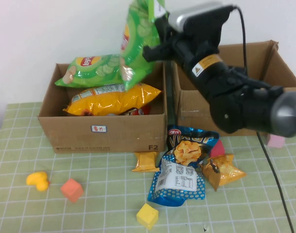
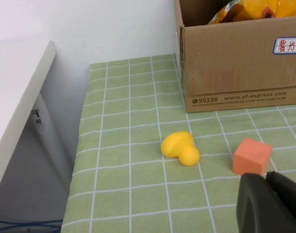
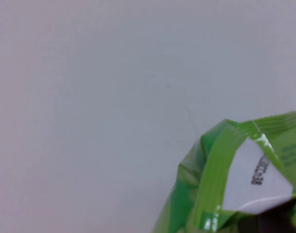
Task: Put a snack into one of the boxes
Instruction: Place the potato chip in the potato chip box, then pick up the biscuit
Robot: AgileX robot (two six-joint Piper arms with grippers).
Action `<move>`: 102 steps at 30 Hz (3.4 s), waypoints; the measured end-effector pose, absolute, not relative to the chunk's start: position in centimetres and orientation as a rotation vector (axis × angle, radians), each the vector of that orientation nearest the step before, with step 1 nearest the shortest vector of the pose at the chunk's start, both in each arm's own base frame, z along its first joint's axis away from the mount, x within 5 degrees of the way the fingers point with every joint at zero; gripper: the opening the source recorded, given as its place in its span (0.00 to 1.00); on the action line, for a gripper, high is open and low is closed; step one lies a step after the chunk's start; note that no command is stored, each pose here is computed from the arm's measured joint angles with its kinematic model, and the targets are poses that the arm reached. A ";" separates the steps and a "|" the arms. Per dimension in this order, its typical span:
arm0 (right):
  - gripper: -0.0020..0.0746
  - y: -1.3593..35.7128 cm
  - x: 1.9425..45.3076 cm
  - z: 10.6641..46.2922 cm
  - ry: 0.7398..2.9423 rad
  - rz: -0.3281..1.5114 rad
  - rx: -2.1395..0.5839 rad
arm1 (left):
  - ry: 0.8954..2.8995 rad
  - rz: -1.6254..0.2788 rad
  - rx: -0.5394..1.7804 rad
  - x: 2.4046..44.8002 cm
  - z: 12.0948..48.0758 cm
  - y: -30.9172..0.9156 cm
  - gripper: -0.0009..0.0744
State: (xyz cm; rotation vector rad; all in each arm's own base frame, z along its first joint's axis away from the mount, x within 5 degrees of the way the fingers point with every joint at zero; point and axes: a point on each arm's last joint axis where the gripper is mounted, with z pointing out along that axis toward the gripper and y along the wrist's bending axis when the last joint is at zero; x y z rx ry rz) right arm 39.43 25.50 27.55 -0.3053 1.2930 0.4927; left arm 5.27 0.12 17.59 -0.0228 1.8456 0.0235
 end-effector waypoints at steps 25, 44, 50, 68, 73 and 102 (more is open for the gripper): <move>0.04 25.1 42.7 18.6 1.568 0.165 -0.653 | 1.846 0.023 -0.023 5.3 17.6 0.1 0.01; 0.03 26.6 45.4 17.6 1.568 0.083 -0.777 | 1.846 0.024 -0.023 5.3 17.6 0.1 0.01; 0.03 26.6 45.4 17.4 1.548 0.017 -0.889 | 1.846 0.024 -0.023 5.3 17.6 0.1 0.01; 0.72 26.1 45.0 20.0 1.833 0.166 -0.763 | 1.846 0.026 -0.021 5.3 17.6 0.1 0.01; 0.62 25.0 42.9 25.9 1.885 0.177 -0.794 | 1.846 0.026 -0.021 5.3 17.6 0.1 0.01; 0.02 10.3 14.9 38.5 1.835 0.355 -0.799 | 1.846 0.026 -0.021 5.3 17.6 0.1 0.01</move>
